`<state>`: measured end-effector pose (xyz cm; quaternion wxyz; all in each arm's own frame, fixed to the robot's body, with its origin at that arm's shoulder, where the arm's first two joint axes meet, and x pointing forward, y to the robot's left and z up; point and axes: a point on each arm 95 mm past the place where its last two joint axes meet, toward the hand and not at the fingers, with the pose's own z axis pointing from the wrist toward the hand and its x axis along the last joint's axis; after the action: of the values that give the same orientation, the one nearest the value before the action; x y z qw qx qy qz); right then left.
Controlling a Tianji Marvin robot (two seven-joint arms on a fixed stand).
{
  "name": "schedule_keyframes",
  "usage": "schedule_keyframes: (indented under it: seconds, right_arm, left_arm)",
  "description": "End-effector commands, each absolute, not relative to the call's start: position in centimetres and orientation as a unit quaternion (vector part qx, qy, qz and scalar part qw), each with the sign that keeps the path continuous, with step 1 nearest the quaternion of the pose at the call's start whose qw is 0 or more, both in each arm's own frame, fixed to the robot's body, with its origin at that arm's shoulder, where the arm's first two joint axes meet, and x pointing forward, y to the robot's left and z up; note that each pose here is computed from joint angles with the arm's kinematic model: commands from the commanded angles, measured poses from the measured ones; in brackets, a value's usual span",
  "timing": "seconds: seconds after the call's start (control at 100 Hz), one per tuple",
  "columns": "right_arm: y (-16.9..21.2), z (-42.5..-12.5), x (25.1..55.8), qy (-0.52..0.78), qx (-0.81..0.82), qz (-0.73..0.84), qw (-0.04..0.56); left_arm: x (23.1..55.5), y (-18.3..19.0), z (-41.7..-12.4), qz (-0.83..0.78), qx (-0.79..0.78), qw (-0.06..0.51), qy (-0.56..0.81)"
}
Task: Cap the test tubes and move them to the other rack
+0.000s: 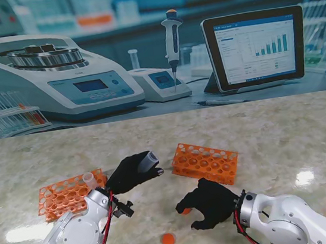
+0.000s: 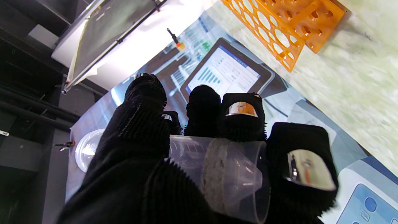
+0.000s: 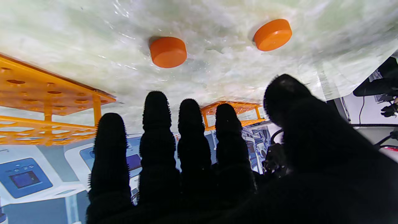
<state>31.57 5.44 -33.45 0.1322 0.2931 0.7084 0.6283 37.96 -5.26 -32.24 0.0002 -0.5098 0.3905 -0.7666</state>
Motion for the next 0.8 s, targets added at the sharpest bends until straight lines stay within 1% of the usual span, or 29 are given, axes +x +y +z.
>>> schedule_keyframes:
  seconds: [0.0, 0.4, 0.79]
  right_arm:
    - [5.8, -33.9, 31.6, 0.715, 0.292, 0.622, 0.130]
    - [7.5, -35.0, 32.6, 0.744, 0.259, 0.601, 0.134]
    - [8.3, -35.9, 33.3, 0.759, 0.237, 0.589, 0.141]
  left_arm:
    - [37.7, -5.4, -32.0, -0.768, -0.507, -0.003, 0.392]
    - [37.5, -5.3, -31.8, -0.767, -0.506, -0.008, 0.395]
    - [37.4, -5.3, -31.7, -0.764, -0.508, -0.012, 0.397]
